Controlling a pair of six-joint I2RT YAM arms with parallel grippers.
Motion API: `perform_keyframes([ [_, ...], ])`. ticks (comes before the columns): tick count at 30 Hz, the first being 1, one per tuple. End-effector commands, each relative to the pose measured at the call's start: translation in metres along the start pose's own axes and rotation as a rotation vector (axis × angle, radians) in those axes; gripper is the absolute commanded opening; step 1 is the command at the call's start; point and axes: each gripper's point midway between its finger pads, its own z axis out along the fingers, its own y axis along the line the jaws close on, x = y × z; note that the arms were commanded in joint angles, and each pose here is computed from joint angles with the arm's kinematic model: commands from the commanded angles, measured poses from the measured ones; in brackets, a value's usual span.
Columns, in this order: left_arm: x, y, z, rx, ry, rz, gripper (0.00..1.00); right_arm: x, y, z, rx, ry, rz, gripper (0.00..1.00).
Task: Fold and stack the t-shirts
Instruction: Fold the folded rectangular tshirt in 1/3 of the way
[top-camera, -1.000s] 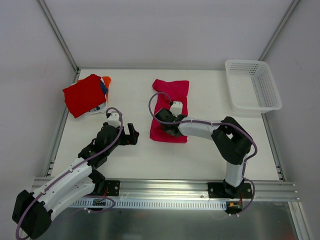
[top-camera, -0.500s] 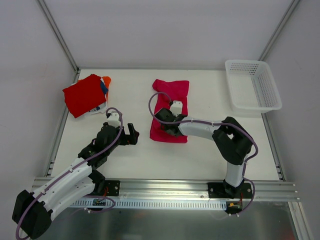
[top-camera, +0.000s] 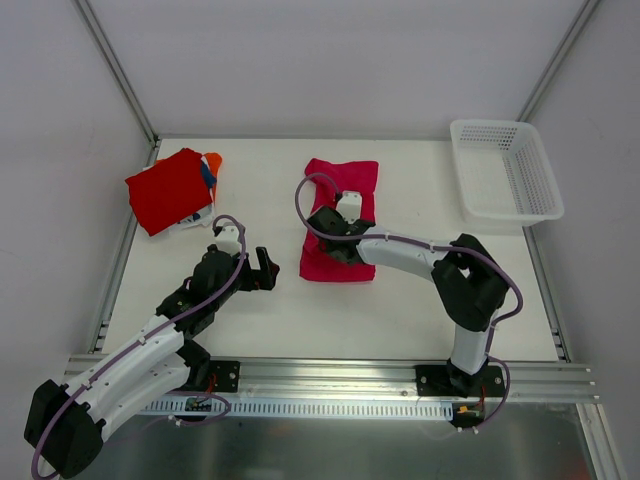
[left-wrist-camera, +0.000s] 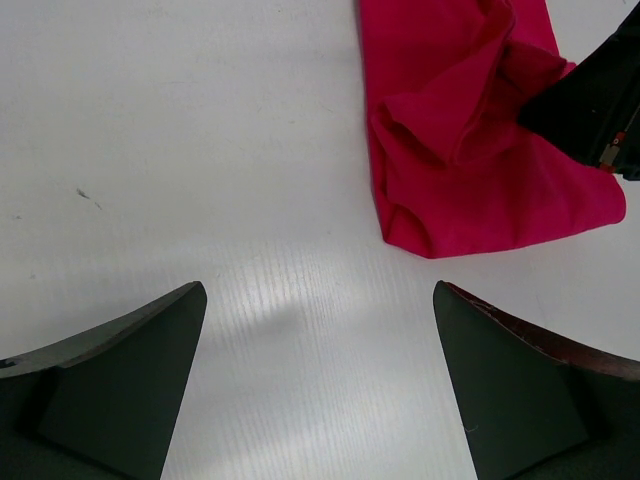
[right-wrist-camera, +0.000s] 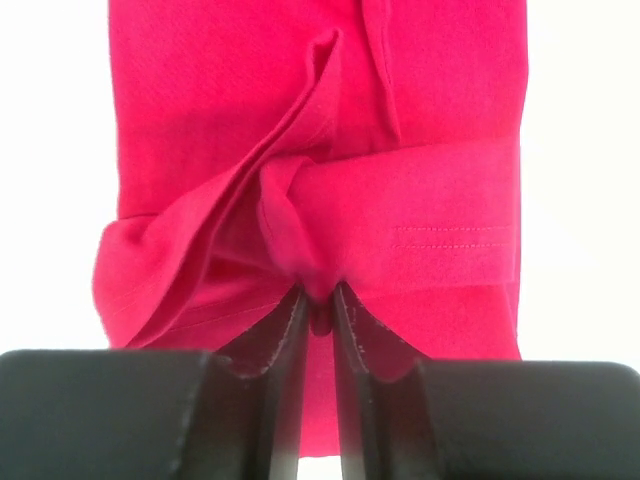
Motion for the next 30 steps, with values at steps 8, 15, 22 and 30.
perform_keyframes([
  [8,-0.006,-0.006,0.002,0.027,-0.026,-0.018,0.99,-0.026,0.004,-0.011,-0.003,-0.049,0.010,0.22],
  [15,-0.006,-0.006,0.002,0.028,-0.025,-0.016,0.99,-0.024,0.003,-0.004,0.004,-0.037,0.002,0.00],
  [22,-0.006,-0.006,0.002,0.026,-0.025,-0.016,0.99,-0.020,0.004,0.003,-0.002,-0.027,-0.003,0.00],
  [30,-0.004,-0.006,0.002,0.029,-0.020,-0.018,0.99,-0.060,0.009,0.008,-0.013,-0.075,-0.005,0.00],
])
